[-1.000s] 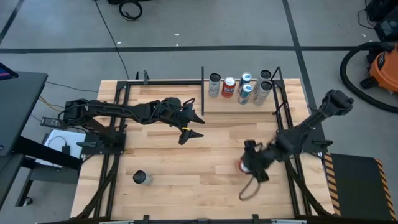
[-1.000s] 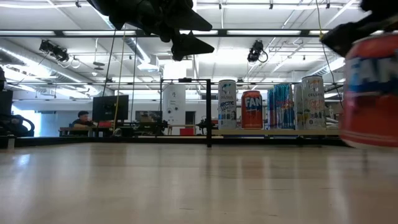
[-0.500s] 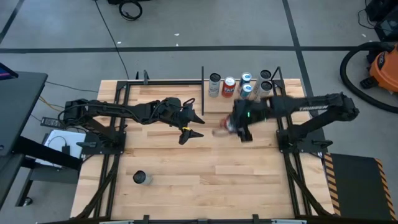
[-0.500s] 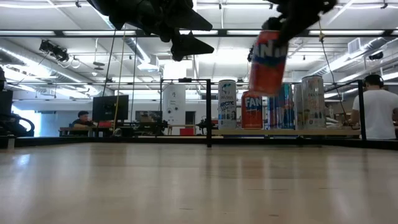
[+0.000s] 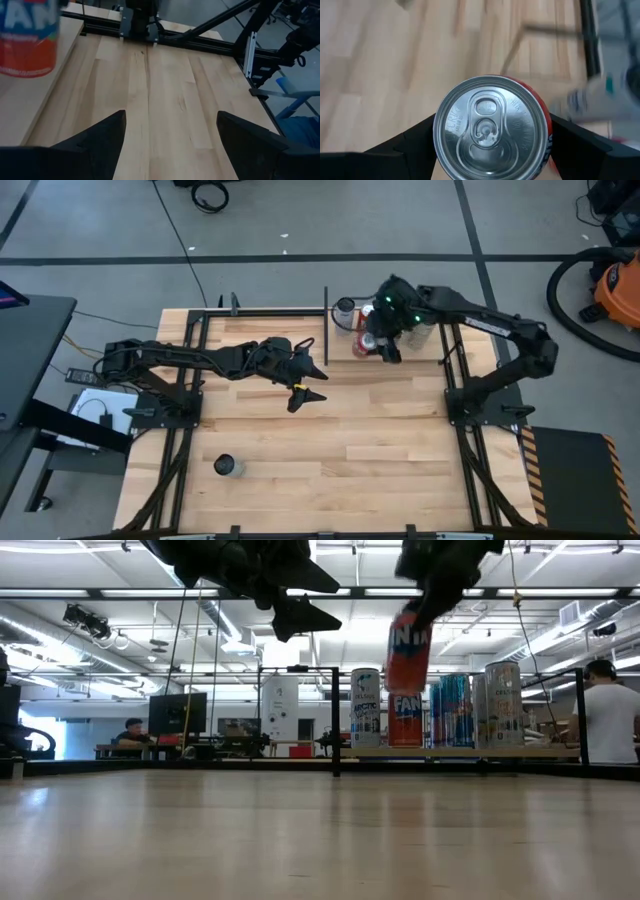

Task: Place canned beverage on shelf
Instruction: Put the red soda can on the shelf aligned with the other red soda can, then put the white blue soda can on the shelf aligned with the other white blue soda can

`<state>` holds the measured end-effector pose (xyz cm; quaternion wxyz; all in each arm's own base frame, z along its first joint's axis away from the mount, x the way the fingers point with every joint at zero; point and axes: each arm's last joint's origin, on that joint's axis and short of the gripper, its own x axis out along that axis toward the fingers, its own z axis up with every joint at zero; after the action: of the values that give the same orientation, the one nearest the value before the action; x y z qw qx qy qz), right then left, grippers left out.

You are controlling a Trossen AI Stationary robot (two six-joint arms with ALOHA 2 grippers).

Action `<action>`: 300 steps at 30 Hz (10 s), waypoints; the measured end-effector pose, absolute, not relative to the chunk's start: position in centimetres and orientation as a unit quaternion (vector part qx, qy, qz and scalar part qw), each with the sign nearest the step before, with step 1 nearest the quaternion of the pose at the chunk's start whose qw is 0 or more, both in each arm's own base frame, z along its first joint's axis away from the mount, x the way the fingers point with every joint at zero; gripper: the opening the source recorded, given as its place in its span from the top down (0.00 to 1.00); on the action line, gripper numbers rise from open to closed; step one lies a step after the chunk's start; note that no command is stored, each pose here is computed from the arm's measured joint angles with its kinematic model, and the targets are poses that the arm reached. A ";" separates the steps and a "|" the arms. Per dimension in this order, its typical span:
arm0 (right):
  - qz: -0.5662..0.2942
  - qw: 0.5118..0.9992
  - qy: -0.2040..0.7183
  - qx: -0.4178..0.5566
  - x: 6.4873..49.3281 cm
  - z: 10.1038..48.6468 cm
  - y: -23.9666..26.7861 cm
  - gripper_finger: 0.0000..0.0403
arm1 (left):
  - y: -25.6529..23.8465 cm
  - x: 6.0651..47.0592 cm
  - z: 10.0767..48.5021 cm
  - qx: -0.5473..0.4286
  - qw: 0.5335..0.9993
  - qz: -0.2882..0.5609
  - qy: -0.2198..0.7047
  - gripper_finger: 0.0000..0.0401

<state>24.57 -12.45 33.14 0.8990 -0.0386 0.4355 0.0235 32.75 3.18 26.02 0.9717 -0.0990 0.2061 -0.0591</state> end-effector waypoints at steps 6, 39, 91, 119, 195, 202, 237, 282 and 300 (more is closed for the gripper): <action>0.045 0.889 0.456 -0.005 24.6 31.0 -15.2 0.20 | 3.2 32.8 26.0 -0.081 0.973 -0.063 0.205 0.22; 0.045 0.871 0.489 0.031 24.4 26.8 -20.4 0.18 | 2.9 33.1 26.8 -0.036 0.984 -0.076 0.159 0.22; -0.134 0.871 0.449 0.148 22.7 31.2 -18.5 0.07 | 2.9 33.1 26.8 -0.011 0.984 -0.080 0.160 0.22; -0.357 0.787 0.433 0.257 25.0 30.9 -15.2 0.07 | 2.9 33.0 26.6 -0.014 0.982 -0.080 0.170 0.22; -0.109 0.838 0.531 0.058 24.7 29.4 -16.6 0.34 | 2.9 33.0 26.6 -0.009 0.982 -0.081 0.171 0.22; -0.117 0.838 0.529 0.063 24.0 29.2 -17.5 0.33 | 2.9 33.0 26.5 -0.010 0.981 -0.081 0.175 0.22; -0.087 0.855 0.509 0.049 24.3 30.2 -17.6 0.10 | 2.9 33.0 26.5 0.000 0.981 -0.083 0.174 0.22; -0.024 0.884 0.462 0.066 21.0 41.3 -3.8 0.11 | -2.2 28.6 35.1 -0.246 0.818 0.032 0.519 0.22; -0.075 0.874 0.473 0.086 21.9 39.1 -0.4 0.11 | -10.6 25.3 34.4 -0.346 0.733 0.165 0.562 0.22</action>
<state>21.88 -0.39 39.10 0.8738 0.0856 0.4728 -0.0749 25.32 -10.63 34.43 0.7328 -0.3457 0.5624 0.1653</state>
